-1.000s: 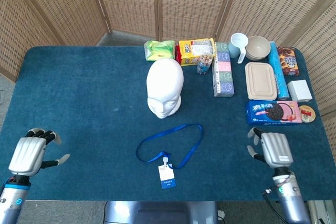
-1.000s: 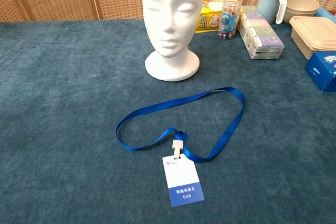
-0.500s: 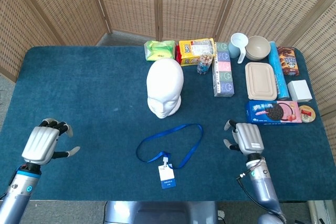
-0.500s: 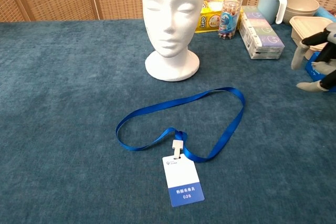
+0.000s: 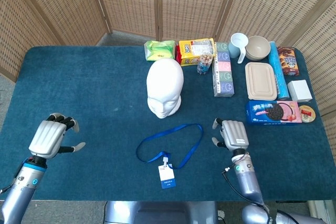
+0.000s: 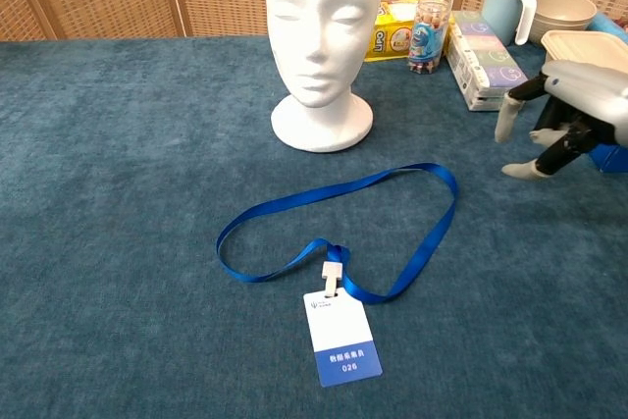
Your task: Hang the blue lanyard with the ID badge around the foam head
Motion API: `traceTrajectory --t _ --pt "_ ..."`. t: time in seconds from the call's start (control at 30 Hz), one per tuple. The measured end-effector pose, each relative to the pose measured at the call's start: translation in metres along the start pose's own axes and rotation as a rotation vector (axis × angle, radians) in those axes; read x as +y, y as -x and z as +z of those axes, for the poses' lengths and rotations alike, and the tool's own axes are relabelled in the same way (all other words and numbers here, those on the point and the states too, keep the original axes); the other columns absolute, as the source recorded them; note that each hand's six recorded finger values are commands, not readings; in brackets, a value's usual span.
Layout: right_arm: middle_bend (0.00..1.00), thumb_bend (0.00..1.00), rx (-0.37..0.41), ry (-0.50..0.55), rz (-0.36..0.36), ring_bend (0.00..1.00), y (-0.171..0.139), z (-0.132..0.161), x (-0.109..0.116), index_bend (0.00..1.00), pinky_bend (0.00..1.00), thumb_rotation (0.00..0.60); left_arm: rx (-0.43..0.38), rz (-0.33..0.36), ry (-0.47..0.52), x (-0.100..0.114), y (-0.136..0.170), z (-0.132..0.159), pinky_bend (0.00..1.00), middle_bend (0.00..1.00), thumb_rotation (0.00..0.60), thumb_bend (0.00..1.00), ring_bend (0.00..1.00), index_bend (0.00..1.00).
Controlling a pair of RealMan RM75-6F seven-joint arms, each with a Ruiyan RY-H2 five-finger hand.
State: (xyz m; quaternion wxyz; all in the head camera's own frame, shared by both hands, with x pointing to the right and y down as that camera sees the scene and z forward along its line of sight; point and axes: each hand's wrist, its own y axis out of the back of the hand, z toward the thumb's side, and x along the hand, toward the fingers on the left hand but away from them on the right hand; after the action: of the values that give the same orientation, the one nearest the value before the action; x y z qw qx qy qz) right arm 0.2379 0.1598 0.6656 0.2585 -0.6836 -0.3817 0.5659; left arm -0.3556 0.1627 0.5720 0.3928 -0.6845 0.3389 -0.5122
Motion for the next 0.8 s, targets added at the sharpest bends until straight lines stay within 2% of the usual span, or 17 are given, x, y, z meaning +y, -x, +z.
traceTrajectory --t 0.33,0.8 --pt "1.0 0.28 -0.03 0.006 0.025 1.0 0.013 0.017 -0.015 0.47 1.0 0.6 -0.008 -0.009 -0.003 -0.002 -0.006 0.0 0.29 0.5 0.454 0.14 0.43 0.53" --pt "1.0 0.27 -0.093 -0.021 0.012 1.0 0.032 0.034 -0.033 0.47 1.0 0.6 0.006 -0.024 0.002 -0.007 -0.007 -0.009 0.28 0.5 0.456 0.14 0.43 0.53"
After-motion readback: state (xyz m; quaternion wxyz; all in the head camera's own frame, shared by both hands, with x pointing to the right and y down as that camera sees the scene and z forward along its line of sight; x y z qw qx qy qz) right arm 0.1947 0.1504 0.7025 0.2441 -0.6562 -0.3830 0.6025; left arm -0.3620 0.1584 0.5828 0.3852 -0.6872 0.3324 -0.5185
